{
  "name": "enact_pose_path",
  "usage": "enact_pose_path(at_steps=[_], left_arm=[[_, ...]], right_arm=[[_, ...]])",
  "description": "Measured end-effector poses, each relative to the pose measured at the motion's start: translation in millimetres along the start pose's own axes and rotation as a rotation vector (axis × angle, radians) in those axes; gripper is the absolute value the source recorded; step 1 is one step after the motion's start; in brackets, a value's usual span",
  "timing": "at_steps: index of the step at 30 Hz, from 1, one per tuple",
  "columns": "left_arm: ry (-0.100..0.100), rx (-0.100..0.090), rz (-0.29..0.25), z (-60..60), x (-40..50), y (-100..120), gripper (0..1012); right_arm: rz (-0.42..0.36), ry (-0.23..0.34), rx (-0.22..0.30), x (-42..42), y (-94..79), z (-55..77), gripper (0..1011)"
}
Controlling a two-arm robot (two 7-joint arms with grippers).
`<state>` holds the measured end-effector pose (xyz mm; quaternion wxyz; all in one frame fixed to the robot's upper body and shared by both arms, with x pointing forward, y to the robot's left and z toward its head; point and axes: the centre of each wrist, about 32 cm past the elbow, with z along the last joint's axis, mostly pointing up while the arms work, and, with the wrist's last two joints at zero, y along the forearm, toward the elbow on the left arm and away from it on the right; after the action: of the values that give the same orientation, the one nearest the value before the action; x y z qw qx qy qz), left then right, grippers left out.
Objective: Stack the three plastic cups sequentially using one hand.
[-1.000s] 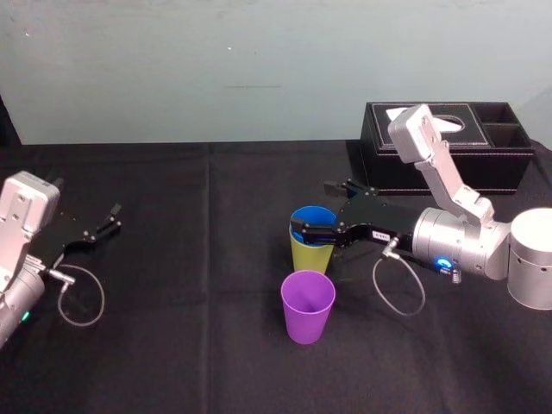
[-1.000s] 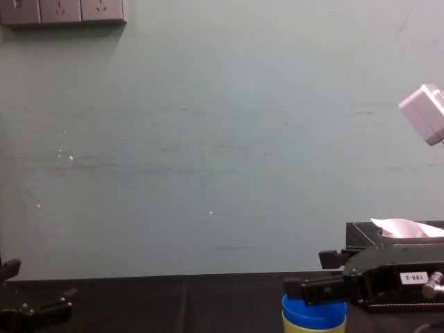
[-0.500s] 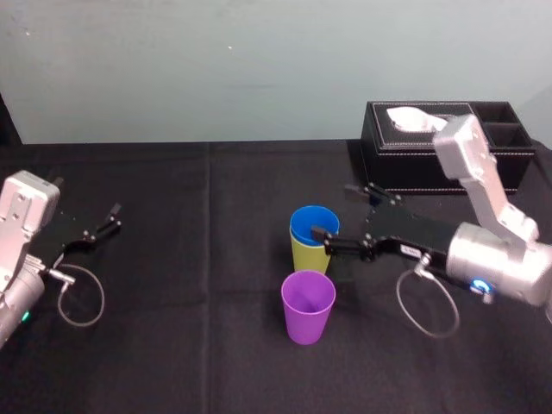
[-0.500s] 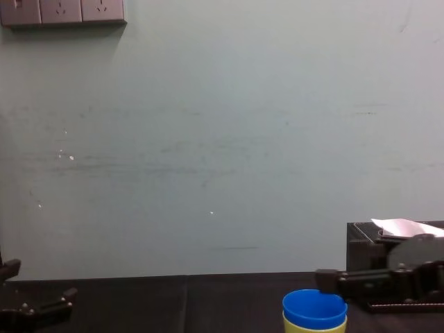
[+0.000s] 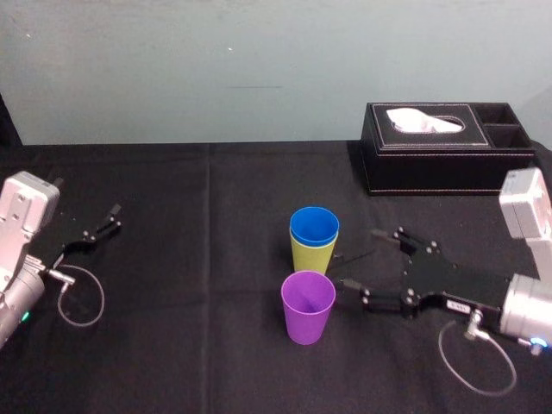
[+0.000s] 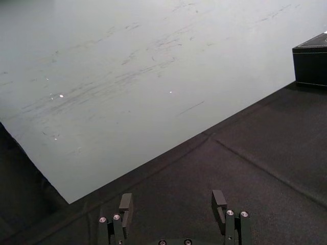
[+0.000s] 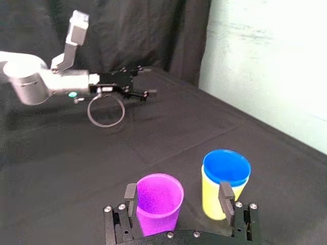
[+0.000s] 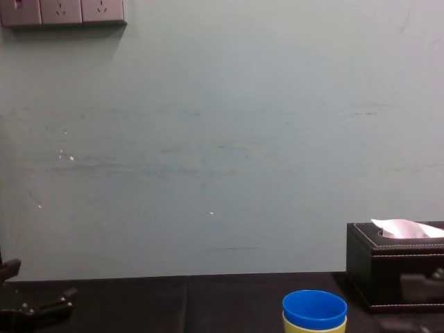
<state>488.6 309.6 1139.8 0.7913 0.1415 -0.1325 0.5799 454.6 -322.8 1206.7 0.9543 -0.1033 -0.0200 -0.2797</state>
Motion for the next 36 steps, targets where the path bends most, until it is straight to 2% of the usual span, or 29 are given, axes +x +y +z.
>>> enact_pose_path(at_steps=[7,16,27,36], left_arm=[[0.0,0.0,0.0,0.0,0.0,0.0,1011],[0.0,0.0,0.0,0.0,0.0,0.0,1011],[0.0,0.0,0.0,0.0,0.0,0.0,1011],[0.0,0.0,0.0,0.0,0.0,0.0,1012]], right_arm=[[0.024,0.017,-0.013,-4.9,-9.5,-14.4,1000],[0.045,0.047,-0.047,-9.3,-7.4,-29.6,1000],[0.083,0.065,-0.106,-15.2,9.9,-43.9,1000],[0.102,0.06,-0.131,-15.4,24.4,-45.7,1000]])
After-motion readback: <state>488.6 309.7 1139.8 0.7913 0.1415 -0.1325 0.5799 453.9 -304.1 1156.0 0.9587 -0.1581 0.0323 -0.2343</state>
